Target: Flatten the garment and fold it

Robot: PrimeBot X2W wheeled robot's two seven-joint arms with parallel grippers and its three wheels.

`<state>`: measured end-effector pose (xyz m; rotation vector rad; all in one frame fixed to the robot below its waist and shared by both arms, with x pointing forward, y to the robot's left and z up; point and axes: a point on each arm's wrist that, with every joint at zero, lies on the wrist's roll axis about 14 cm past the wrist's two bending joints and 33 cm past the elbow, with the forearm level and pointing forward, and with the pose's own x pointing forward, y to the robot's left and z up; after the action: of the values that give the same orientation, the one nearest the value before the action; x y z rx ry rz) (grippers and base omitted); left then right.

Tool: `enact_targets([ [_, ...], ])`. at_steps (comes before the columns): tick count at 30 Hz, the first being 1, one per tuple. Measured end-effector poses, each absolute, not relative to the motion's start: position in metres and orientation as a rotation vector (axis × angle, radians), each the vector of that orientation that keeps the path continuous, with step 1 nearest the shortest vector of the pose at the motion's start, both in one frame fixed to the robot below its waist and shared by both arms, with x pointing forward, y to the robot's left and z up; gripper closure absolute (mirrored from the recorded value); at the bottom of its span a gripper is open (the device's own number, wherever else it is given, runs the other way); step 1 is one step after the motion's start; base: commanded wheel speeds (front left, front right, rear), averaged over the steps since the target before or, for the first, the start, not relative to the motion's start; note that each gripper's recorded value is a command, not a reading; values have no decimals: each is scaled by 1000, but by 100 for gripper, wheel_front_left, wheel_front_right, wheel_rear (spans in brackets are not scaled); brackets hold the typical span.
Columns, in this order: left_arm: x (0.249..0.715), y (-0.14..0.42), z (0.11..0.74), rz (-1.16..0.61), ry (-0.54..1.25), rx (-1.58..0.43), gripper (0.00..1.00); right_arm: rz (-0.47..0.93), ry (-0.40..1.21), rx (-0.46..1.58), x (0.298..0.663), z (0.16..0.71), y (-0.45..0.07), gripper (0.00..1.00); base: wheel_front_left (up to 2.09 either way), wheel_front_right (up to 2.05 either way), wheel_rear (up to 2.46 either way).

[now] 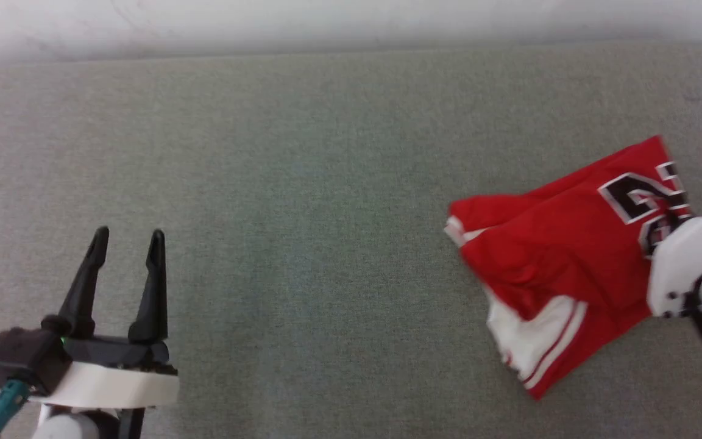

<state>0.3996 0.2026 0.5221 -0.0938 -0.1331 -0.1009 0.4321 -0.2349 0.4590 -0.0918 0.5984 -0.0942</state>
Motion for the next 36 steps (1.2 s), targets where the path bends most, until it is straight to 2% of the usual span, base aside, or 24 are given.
enact_targets([
  [6,426,193,523,-154,-152,-81,0,-251,629,-213,442,464,-298,100,0,0,0],
  [16,463,177,498,-227,-121,-89,0,-450,711,-335,445,456,-374,100,0,0,0],
  [29,491,165,461,-271,-71,-123,0,-519,808,-384,438,411,-400,100,0,0,0],
  [30,492,164,460,-273,-71,-130,0,-524,810,-383,436,409,-402,96,0,0,0],
  [31,493,163,461,-276,-74,-135,0,-532,813,-379,435,408,-403,56,0,0,0],
  [32,494,161,462,-279,-79,-142,0,-533,806,-381,435,408,-403,0,0,0,0],
  [36,497,161,475,-271,-119,-162,0,-547,781,-384,434,415,-406,0,0,0,0],
])
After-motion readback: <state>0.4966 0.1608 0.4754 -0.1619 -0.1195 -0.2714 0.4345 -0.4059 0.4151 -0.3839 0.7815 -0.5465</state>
